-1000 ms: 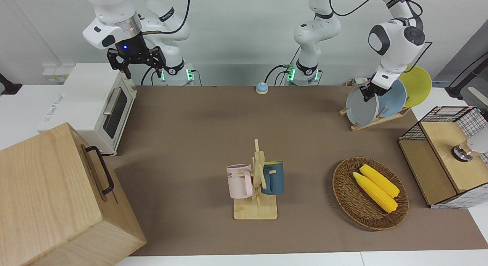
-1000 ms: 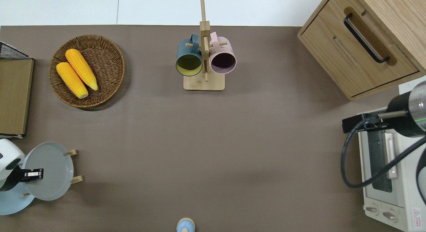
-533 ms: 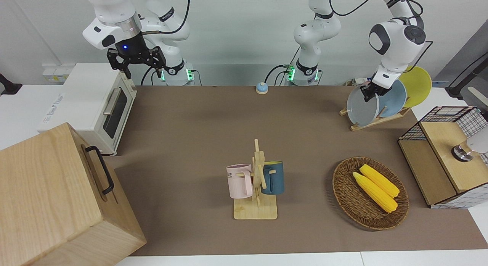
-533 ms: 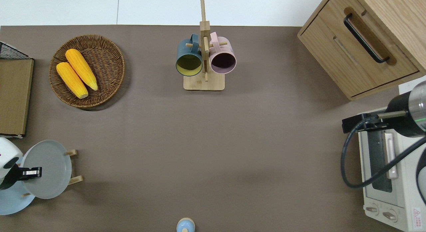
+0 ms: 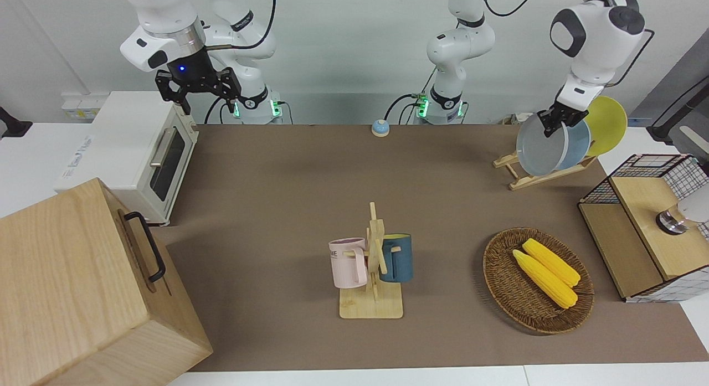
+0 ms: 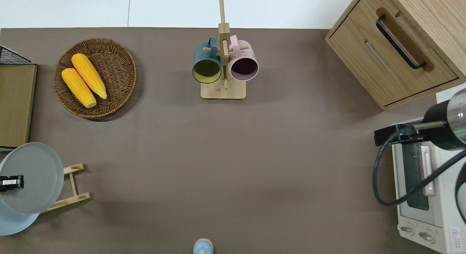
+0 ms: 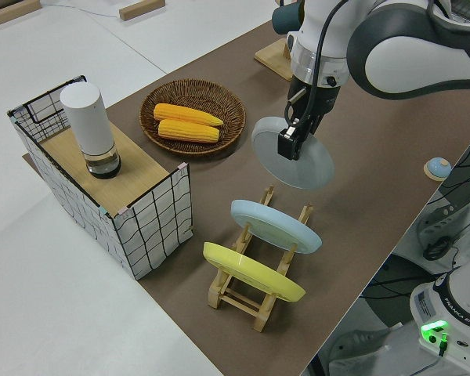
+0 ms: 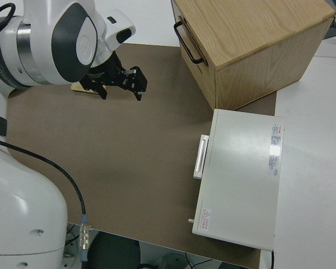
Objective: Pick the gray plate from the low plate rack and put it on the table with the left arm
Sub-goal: 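Lift the gray plate out of the rack with the left gripper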
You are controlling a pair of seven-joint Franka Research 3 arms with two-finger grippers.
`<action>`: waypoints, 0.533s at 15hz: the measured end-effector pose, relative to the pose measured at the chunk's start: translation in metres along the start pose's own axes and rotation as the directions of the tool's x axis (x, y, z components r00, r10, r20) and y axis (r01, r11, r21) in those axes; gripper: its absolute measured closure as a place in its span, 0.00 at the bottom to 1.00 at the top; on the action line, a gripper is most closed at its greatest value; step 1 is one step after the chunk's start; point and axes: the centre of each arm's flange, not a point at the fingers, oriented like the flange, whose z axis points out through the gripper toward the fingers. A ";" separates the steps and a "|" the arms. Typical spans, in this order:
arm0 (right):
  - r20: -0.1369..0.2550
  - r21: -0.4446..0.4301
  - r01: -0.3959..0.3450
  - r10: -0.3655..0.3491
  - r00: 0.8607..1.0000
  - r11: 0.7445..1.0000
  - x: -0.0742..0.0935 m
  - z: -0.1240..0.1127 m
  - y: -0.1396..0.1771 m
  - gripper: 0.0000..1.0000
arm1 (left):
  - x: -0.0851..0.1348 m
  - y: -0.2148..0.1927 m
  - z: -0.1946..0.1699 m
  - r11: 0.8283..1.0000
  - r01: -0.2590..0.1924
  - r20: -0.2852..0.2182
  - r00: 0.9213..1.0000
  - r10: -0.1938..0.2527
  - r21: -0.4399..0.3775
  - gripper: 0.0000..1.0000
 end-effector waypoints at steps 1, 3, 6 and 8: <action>0.000 0.000 0.000 0.000 1.000 1.000 0.000 0.000 0.000 0.01 | 0.000 0.002 -0.012 1.000 0.005 -0.001 1.000 -0.005 0.004 0.92; 0.000 0.000 0.000 0.000 1.000 1.000 0.000 0.000 0.000 0.01 | 0.000 0.006 -0.032 1.000 0.015 -0.007 1.000 -0.015 0.010 0.92; 0.000 0.000 0.000 0.000 1.000 1.000 0.000 0.000 0.000 0.01 | -0.003 0.010 -0.055 1.000 0.020 0.002 1.000 -0.020 0.006 0.92; 0.000 0.000 0.000 0.000 1.000 1.000 0.000 0.000 0.000 0.01 | -0.005 0.014 -0.069 0.999 0.028 0.005 1.000 -0.028 -0.041 0.92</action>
